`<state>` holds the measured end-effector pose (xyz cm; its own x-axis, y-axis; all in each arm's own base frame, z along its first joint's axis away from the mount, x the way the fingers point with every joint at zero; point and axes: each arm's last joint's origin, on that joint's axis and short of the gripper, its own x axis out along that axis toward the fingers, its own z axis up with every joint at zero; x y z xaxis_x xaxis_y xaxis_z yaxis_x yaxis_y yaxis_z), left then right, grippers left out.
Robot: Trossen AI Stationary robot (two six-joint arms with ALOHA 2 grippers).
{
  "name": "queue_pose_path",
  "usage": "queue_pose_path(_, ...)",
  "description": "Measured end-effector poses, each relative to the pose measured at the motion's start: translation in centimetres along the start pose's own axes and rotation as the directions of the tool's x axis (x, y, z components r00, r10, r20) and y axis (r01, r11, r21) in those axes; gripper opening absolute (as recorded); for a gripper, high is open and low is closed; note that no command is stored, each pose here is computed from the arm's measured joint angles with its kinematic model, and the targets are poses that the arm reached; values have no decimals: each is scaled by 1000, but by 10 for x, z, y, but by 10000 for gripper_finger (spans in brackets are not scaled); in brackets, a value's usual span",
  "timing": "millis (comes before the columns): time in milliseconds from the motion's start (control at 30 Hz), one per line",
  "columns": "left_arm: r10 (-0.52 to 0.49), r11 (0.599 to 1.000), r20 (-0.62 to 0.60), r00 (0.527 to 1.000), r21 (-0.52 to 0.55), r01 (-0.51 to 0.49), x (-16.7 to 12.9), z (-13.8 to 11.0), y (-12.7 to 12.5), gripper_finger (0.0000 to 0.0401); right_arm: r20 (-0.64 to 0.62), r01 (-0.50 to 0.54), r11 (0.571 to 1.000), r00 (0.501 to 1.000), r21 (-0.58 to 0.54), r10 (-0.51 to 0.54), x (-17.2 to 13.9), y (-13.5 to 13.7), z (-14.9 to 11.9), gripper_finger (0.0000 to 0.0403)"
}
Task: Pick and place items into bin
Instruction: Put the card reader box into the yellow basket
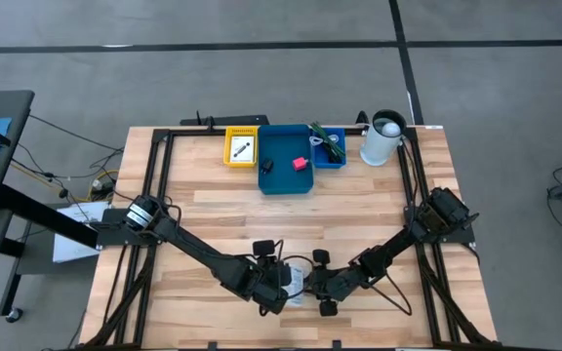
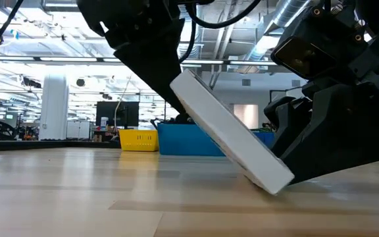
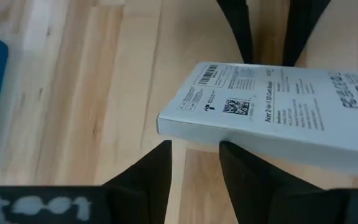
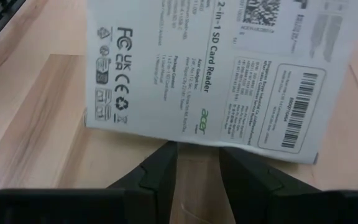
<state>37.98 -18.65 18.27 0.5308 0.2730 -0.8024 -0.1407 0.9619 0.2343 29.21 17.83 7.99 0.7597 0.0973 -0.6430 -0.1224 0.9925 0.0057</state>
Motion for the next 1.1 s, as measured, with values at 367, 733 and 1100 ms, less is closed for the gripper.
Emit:
queue_pose_path(367, -71, 997, 97, 993, 10, 70, 7, 11, -5, 130, 0, -2, 1000, 1000, -1, 2, 0, 0, 0, 118)
queue_pose_path(733, -100, 995, 152, 983, 22, 98, 3, 18, -6, 130, 2, -1, 1000, 1000, 0, 1, 0, 0, 0, 118)
queue_pose_path(1100, -49, 995, -180, 982, -91, 33, -4, -22, -7, 130, 0, -2, 1000, 1000, -2, 2, 0, 0, 0, 118)
